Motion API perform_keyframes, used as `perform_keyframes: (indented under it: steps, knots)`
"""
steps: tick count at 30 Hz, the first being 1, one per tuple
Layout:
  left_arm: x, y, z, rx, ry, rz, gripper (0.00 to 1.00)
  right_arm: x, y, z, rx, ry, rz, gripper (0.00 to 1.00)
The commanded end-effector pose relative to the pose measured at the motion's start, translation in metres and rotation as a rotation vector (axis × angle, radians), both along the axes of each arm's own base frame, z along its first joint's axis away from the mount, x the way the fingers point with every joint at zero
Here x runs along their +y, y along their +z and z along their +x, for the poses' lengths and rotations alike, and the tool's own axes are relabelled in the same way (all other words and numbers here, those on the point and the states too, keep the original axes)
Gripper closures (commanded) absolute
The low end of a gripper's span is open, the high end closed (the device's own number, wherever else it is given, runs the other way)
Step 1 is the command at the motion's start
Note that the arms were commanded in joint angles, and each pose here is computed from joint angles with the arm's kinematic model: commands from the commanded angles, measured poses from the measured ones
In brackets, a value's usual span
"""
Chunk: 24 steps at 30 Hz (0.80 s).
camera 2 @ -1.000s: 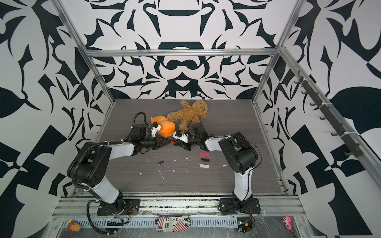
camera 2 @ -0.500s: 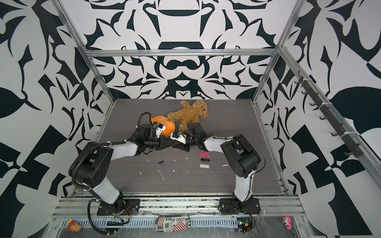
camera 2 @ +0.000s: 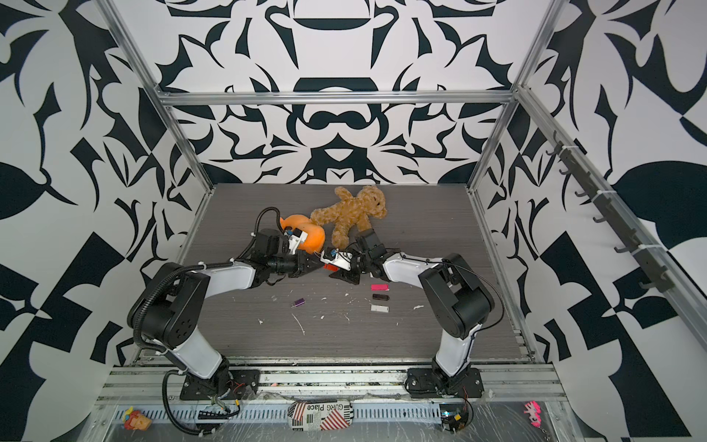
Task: Close the usb drive cover
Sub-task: Close the cover of the USB drive.
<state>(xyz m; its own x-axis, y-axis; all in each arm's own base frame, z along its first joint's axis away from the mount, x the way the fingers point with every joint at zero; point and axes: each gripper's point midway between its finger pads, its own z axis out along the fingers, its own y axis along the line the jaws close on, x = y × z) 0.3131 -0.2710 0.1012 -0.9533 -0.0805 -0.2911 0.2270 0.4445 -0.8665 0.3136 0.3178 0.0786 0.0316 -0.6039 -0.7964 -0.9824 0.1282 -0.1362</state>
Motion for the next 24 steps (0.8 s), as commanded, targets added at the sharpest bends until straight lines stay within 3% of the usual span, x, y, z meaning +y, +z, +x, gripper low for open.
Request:
perform_keyframes:
  steps: [1,20,24]
  knots:
    - [-0.001,0.010,0.004,-0.022,0.003,-0.013,1.00,0.001,0.008,0.007,-0.036,-0.011,0.009,0.58]
    - [-0.005,0.009,-0.001,-0.011,-0.012,-0.019,1.00,0.011,0.020,0.015,-0.126,0.038,0.052,0.86]
    - [-0.003,0.011,0.000,-0.024,-0.001,-0.007,0.81,0.008,0.020,0.017,-0.141,0.037,0.040,0.88]
